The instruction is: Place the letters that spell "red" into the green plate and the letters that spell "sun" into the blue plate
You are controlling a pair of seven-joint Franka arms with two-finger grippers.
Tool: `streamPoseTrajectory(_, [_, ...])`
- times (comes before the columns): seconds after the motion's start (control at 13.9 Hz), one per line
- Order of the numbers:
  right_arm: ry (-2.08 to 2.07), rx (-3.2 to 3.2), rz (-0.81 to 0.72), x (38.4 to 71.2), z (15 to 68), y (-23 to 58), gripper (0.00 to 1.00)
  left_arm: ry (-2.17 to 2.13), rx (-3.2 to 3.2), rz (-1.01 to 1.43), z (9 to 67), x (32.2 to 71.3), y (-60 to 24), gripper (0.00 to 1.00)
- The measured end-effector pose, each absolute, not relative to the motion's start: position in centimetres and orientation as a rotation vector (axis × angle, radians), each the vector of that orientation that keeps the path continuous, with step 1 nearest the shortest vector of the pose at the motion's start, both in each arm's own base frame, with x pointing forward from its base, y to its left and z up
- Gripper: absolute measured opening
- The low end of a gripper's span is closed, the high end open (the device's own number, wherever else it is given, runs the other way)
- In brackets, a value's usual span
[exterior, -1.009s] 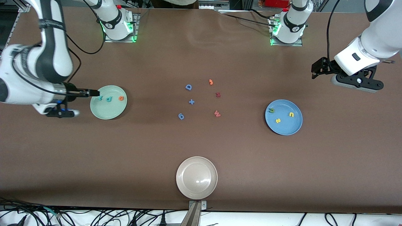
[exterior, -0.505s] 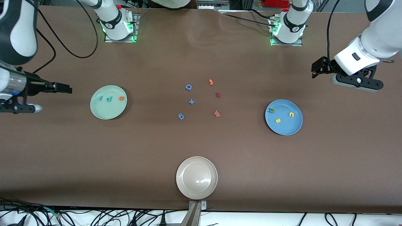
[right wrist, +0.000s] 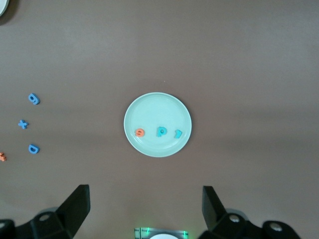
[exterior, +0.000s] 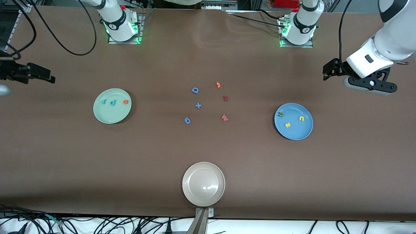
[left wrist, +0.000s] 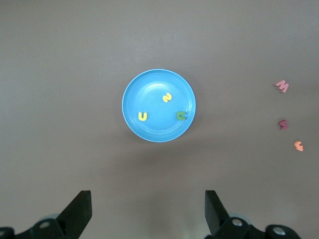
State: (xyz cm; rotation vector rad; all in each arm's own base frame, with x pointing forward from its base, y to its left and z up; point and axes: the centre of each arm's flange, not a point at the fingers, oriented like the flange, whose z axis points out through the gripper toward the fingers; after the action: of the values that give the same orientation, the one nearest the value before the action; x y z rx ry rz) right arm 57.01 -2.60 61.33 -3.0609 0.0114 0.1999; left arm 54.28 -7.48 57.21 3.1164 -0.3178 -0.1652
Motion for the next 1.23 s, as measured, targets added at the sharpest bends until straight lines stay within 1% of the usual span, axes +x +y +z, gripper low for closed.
streamPoseTrajectory(0.14, [0.014,-3.084,0.187,56.0,62.9,-2.1,0.99,-0.318,3.116,-0.167,57.2,54.3,-7.5,1.00])
streamPoseTrajectory(0.43, [0.031,-3.157,0.085,54.8,65.8,-0.5,0.99,-0.317,3.116,-0.167,57.2,54.3,-7.4,1.00])
streamPoseTrajectory(0.79, [0.045,-3.184,-0.043,55.6,64.0,-1.5,1.00,-0.316,3.116,-0.165,57.3,54.3,-7.4,1.00])
streamPoseTrajectory(1.23, [0.036,-3.197,-0.045,55.8,63.3,-1.2,1.00,-0.295,3.119,-0.123,58.5,54.6,-6.8,1.00])
